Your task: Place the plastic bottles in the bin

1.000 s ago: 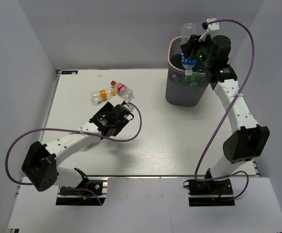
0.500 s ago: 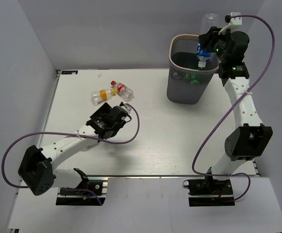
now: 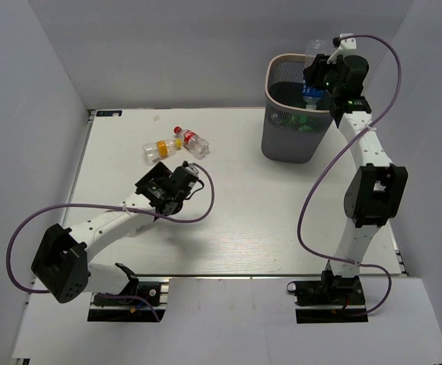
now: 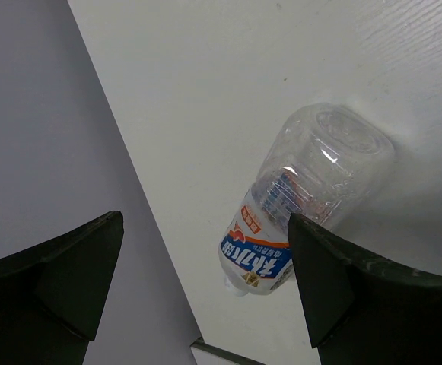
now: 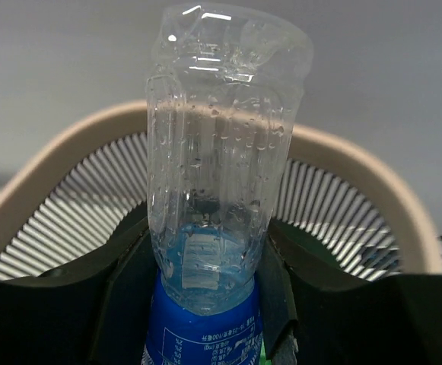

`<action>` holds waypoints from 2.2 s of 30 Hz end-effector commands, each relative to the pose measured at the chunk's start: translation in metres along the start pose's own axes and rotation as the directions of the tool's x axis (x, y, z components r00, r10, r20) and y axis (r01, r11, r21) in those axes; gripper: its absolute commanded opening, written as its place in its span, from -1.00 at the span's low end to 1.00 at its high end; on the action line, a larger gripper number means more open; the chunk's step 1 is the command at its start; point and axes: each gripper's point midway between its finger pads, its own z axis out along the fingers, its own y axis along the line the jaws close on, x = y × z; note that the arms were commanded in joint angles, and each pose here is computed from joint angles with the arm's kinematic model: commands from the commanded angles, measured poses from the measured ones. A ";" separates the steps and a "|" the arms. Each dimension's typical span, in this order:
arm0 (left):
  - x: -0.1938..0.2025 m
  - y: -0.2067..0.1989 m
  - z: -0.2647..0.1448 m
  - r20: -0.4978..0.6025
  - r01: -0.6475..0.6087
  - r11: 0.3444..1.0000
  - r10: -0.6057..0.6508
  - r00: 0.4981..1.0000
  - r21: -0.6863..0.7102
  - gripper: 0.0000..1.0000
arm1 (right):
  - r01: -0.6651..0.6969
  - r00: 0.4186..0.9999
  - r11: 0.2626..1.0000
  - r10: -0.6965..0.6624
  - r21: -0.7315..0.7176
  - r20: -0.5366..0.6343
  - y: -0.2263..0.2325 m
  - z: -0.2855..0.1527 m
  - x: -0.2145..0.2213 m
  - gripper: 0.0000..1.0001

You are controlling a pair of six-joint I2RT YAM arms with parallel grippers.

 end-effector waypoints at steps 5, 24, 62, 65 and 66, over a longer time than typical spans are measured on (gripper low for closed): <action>0.017 0.002 0.002 -0.034 -0.022 1.000 0.022 0.999 -0.002 0.98 | 0.002 1.000 0.958 -0.002 -0.287 -0.002 0.055 -0.030 -0.026 -1.00; 0.031 -0.039 0.022 -0.086 -0.109 0.977 0.126 0.988 0.184 0.98 | -0.214 0.965 0.870 0.117 -0.445 -0.236 0.098 -0.070 -0.003 -1.00; -0.195 0.038 -0.078 0.413 0.095 0.762 -0.446 0.794 0.641 -0.49 | 0.219 0.971 0.793 -0.233 -0.568 0.050 0.099 -0.223 0.014 -1.00; -0.258 0.088 -0.130 0.560 0.057 0.736 -0.560 0.611 0.674 -0.53 | 0.325 0.944 0.784 -0.299 -0.529 0.137 0.101 -0.246 0.024 -0.56; -0.277 0.102 -0.145 0.607 0.042 0.735 -0.589 0.534 0.677 -0.55 | 0.329 0.942 0.782 -0.310 -0.529 0.128 0.102 -0.254 0.037 -0.38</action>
